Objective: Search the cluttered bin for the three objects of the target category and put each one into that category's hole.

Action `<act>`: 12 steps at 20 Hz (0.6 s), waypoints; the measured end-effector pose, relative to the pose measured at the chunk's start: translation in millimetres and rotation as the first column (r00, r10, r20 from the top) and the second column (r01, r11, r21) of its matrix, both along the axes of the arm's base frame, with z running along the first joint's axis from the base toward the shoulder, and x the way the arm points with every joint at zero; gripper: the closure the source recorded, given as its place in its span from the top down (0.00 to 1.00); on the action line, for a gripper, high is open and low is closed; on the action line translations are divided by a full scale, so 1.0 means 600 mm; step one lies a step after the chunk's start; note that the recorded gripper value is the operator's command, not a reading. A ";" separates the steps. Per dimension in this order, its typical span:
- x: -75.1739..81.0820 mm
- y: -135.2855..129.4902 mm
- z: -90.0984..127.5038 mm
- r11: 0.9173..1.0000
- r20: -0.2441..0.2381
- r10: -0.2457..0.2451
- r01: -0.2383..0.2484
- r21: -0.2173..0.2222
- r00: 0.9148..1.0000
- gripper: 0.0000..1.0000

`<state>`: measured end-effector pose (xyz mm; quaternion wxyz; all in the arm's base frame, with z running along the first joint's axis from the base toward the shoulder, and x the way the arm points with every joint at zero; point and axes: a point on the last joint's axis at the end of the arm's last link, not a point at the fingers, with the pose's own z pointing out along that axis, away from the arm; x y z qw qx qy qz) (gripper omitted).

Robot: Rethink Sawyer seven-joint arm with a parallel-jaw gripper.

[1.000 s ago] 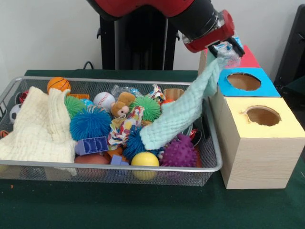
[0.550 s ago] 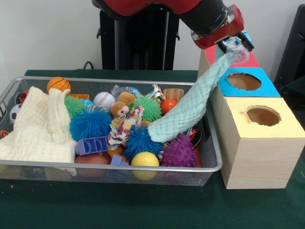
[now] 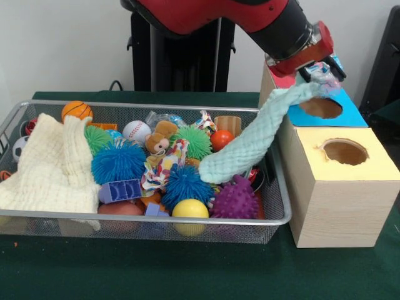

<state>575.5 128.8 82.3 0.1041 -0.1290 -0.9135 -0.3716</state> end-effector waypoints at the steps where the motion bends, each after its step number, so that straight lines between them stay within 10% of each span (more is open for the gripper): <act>1: -0.001 0.006 -0.005 1.000 0.003 -0.003 0.003 -0.001 1.000 0.00; 7: -0.013 0.052 -0.028 1.000 0.012 0.006 -0.006 -0.005 1.000 0.00; 8: -0.015 0.067 -0.030 1.000 0.013 0.020 -0.019 -0.005 1.000 1.00; 12: -0.014 0.072 -0.030 1.000 0.016 0.024 -0.024 -0.011 1.000 1.00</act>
